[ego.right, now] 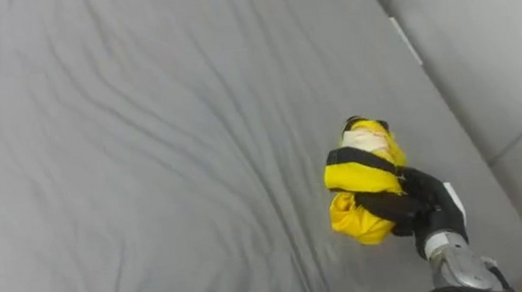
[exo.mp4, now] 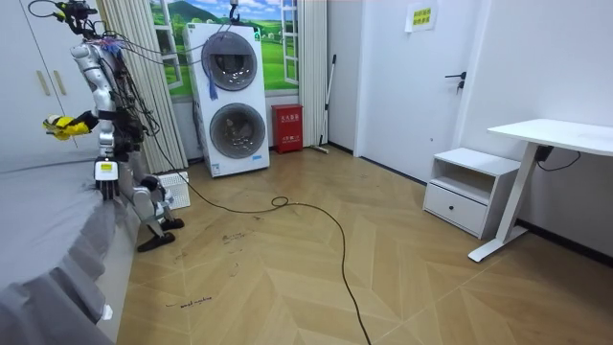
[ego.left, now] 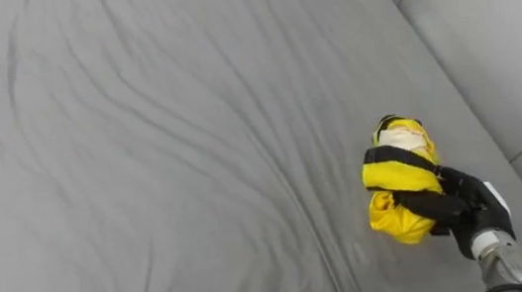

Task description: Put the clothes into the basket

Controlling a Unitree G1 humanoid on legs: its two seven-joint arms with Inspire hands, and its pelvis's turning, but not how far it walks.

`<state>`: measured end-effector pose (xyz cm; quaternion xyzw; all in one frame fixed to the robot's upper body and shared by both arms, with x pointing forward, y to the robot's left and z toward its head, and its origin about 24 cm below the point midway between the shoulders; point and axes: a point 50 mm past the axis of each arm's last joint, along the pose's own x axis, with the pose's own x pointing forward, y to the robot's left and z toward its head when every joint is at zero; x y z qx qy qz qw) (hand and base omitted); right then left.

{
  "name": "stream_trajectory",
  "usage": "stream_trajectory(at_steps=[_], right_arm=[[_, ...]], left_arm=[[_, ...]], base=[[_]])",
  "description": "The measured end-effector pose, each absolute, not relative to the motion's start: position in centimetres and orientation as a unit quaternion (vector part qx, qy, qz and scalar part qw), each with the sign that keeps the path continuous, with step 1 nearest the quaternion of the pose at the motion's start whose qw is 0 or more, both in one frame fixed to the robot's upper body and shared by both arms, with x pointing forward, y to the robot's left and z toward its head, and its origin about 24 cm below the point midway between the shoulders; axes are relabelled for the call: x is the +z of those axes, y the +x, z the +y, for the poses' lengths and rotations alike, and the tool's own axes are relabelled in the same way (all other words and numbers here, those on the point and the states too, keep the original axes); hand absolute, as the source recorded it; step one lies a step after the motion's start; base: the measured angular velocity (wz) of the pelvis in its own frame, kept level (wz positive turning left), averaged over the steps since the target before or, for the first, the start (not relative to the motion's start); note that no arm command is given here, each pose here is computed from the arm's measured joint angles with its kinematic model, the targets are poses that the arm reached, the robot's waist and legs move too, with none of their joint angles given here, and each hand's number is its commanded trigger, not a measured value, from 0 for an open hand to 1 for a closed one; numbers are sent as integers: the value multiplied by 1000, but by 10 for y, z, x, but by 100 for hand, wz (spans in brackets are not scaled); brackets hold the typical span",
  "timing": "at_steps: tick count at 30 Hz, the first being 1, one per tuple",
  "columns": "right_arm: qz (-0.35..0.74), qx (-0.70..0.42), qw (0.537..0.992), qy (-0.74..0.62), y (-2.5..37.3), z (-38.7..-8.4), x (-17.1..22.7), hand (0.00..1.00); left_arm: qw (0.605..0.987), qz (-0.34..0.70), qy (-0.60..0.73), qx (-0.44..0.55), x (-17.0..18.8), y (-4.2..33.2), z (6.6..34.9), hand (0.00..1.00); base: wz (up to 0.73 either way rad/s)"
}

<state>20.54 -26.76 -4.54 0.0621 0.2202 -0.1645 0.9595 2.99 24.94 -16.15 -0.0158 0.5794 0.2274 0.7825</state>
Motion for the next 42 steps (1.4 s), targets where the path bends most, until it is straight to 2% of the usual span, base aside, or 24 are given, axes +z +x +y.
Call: stream_trajectory(at_steps=[4, 9, 17, 21, 33, 42], right_arm=[[200, -209, 955, 68, 201, -289, -37, 100], [211, -242, 945, 65, 191, -299, -39, 100], [257, -266, 926, 76, 166, -309, -57, 100], [305, -296, 901, 90, 146, -319, -74, 100], [365, -291, 884, 4, 151, -356, -75, 100], [369, -305, 878, -9, 159, -365, -74, 100]], left_arm=[[761, 603, -13, 237, -163, 18, 252, 0], [741, 630, 3, 231, -164, 11, 252, 0], [714, 661, 9, 231, -164, -5, 251, 0], [704, 673, 10, 229, -164, -9, 251, 0], [710, 686, 20, 158, -168, -7, 237, 0], [723, 677, 19, 135, -169, 12, 234, 0]], base=[[-50], [-26], [-21], [-15], [-15], [-7]])
